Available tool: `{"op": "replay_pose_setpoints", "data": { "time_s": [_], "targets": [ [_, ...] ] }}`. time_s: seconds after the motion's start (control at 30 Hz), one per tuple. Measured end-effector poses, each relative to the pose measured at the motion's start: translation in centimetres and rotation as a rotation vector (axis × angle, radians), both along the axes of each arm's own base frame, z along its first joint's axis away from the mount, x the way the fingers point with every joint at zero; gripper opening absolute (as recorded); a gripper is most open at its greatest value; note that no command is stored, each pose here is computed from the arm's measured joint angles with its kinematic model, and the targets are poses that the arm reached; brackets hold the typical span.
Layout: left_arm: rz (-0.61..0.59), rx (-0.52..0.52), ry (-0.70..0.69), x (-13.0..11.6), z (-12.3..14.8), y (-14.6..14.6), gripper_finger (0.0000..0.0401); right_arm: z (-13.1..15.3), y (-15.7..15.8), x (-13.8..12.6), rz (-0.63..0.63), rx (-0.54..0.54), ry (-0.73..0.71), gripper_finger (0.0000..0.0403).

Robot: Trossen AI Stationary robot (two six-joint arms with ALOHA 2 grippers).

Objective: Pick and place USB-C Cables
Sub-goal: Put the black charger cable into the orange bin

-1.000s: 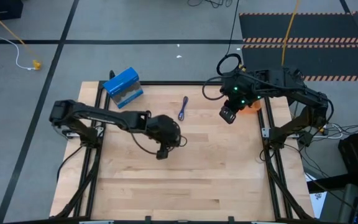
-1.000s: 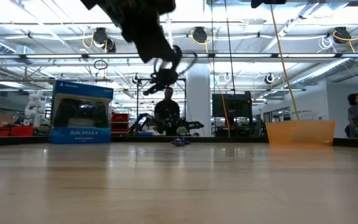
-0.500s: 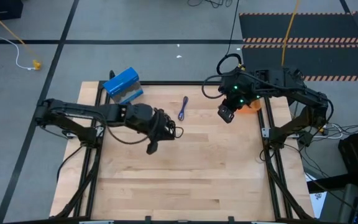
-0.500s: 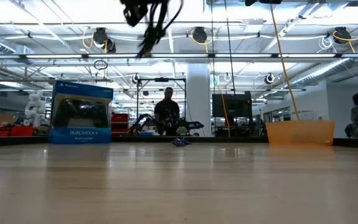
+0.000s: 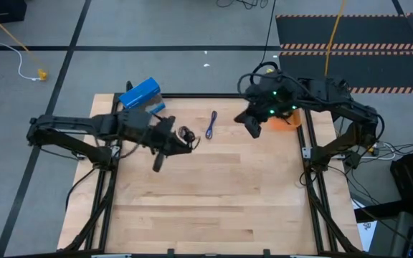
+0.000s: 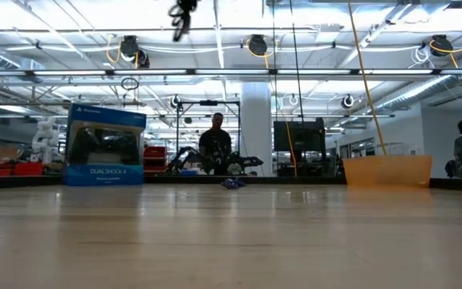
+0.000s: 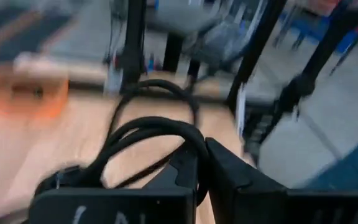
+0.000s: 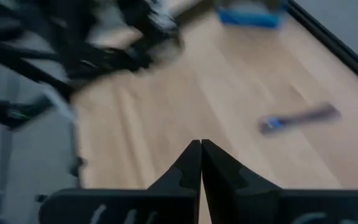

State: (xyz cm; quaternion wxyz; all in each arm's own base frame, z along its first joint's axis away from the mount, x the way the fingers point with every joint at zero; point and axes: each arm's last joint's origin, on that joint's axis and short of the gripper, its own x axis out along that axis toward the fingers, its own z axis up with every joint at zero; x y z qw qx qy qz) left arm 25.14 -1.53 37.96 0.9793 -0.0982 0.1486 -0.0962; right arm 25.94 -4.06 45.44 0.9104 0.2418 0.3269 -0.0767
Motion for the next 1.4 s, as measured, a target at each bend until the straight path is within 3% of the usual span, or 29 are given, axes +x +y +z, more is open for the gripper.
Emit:
{"op": "replay_pose_setpoints", "data": {
  "time_s": [0.37, 0.73, 0.97, 1.2, 1.4],
  "targets": [
    [0.006, -0.046, -0.201, -2.6, 3.2, 0.1, 0.0017, 1.2, 0.0, 4.4, 0.186, 0.032, -0.320, 0.0022],
    [0.001, -0.056, -0.487, -3.8, 6.3, 0.2, 0.0011, 2.3, 0.5, 5.8, 0.221, -0.030, -0.479, 0.0132],
    [-0.002, -0.061, -0.573, -4.2, 7.2, 0.2, 0.0019, 3.0, 0.5, 6.0, 0.227, -0.064, -0.566, 0.0212],
    [0.036, -0.072, -0.680, -4.5, 8.1, 0.3, 0.0014, 2.6, 0.9, 7.5, 0.165, -0.214, -0.582, 0.0283],
    [0.106, -0.080, -0.753, -4.8, 8.8, 0.5, 0.0016, 1.8, 2.0, 9.0, 0.054, -0.359, -0.563, 0.0305]
  ]
}}
